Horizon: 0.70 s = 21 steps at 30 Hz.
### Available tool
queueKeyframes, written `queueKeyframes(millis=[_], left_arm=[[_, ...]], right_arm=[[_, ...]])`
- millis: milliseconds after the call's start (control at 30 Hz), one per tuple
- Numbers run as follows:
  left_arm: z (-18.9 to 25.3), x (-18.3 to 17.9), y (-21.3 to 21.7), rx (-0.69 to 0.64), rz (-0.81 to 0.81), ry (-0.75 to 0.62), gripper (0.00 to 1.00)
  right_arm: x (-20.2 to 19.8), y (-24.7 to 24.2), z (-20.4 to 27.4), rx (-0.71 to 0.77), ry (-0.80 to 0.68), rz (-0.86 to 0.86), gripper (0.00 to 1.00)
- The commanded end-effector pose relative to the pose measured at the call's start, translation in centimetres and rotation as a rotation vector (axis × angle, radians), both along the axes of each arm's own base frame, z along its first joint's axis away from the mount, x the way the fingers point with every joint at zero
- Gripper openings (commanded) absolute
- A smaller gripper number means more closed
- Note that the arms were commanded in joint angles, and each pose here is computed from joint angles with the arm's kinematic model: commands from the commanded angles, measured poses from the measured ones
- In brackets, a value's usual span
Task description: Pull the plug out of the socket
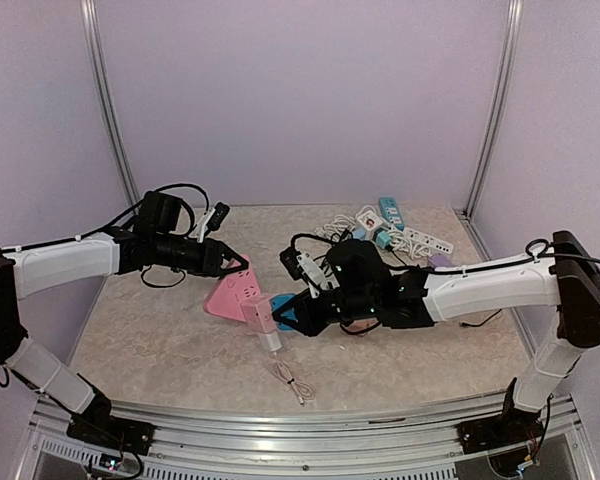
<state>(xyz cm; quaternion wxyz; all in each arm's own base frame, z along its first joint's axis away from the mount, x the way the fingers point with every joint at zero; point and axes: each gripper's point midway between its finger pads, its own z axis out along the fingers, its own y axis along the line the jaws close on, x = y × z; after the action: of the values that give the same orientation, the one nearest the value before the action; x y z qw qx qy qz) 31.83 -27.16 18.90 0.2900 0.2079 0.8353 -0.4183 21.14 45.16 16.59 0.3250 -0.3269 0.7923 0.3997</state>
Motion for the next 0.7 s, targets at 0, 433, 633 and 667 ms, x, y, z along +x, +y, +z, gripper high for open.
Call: queueKeyframes(millis=[0,433,633,667], left_arm=[[4.4,-0.4,-1.2,-0.093,-0.060,-0.100,0.00],[4.0,0.1,-0.8,-0.067,-0.025,-0.097,0.00],[3.5,0.8,-0.1,-0.044,0.024,-0.085,0.00],[3.5,1.0,0.0,-0.044,0.028,-0.083,0.00]], right_arm=[[-0.7,0.1,2.2,0.082,-0.001,0.053,0.00],[-0.1,-0.5,2.4,0.063,-0.019,0.022,0.00],[1.2,-1.3,2.1,-0.017,-0.068,-0.055,0.00],[1.4,-1.4,1.9,-0.039,-0.076,-0.068,0.00]])
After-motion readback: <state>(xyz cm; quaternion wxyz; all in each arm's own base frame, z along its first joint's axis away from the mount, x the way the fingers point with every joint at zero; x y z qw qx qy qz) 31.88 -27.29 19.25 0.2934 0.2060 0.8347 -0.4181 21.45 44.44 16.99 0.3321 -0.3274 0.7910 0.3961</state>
